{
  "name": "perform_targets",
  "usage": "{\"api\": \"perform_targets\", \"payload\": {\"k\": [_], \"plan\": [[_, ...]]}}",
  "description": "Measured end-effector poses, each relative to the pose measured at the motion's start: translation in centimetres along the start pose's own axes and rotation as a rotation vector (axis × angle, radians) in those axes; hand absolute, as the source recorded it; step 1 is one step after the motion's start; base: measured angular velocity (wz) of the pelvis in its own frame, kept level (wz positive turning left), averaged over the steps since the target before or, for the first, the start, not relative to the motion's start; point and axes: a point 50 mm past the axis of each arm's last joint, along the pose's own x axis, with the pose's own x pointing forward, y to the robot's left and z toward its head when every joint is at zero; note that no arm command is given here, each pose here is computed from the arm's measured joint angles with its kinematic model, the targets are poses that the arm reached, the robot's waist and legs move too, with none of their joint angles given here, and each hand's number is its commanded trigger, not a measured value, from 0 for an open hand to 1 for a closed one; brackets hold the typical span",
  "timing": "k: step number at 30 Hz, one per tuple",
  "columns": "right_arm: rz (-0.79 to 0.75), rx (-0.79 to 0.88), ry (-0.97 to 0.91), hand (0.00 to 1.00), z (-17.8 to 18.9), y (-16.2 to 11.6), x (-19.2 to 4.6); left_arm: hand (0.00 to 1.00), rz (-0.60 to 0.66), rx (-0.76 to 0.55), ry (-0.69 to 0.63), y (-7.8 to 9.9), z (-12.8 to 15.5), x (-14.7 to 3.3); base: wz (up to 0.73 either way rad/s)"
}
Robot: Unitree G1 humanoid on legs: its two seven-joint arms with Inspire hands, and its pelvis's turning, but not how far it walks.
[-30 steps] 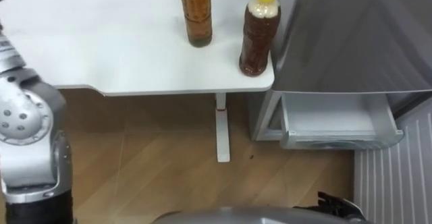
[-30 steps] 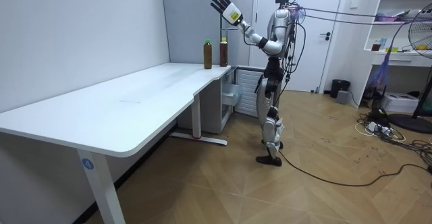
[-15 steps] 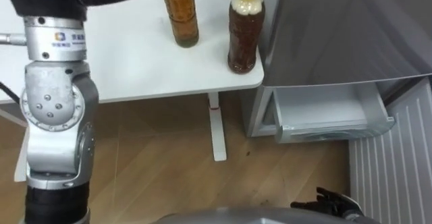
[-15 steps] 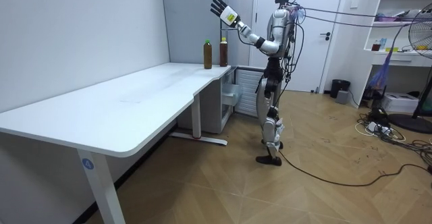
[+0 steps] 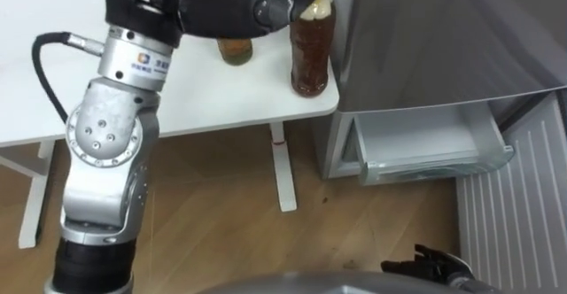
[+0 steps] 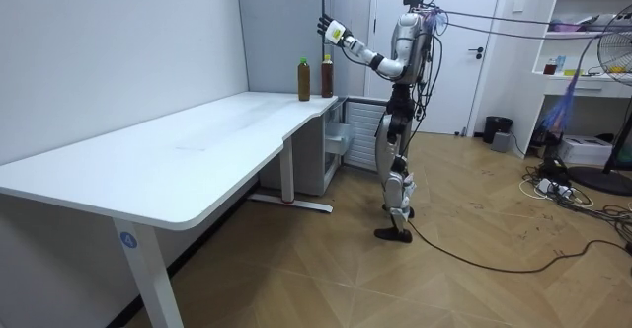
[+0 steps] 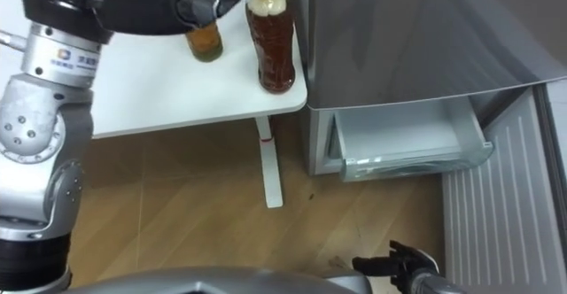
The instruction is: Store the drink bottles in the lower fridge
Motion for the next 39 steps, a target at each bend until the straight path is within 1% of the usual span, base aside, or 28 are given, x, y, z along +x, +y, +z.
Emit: {"api": "perform_targets", "payload": {"k": [14,21,25,27,34,36,39], "plan": [[0.005,-0.018,0.018,0.00,0.0,0.1,0.0,0.00,-0.099,-0.039,0.064,-1.3,-0.9,0.0,-0.02],[0.001,-0.021,0.020,0.00,-0.1,0.1,0.0,0.00,-0.097,-0.062,0.144,-1.5,-2.5,-0.1,0.00],[-0.001,-0.023,0.015,0.00,0.1,0.0,0.0,0.00,-0.095,-0.073,0.158,-1.6,-2.9,-0.2,-0.01],[-0.007,-0.025,0.016,0.00,0.1,-0.2,0.0,0.00,-0.095,-0.086,0.187,-1.8,-3.5,-0.3,-0.12],[-0.009,-0.021,0.015,0.00,0.2,-0.1,0.0,0.00,-0.089,-0.110,0.236,-1.9,-4.7,-0.6,-0.06],[-0.003,-0.018,0.022,0.00,0.2,0.1,0.1,0.00,-0.087,-0.118,0.284,-1.9,-5.7,-0.9,0.00],[0.007,-0.016,0.030,0.00,0.2,0.4,0.1,0.00,-0.104,-0.128,0.326,-2.0,-6.2,-1.1,-0.01]]}}
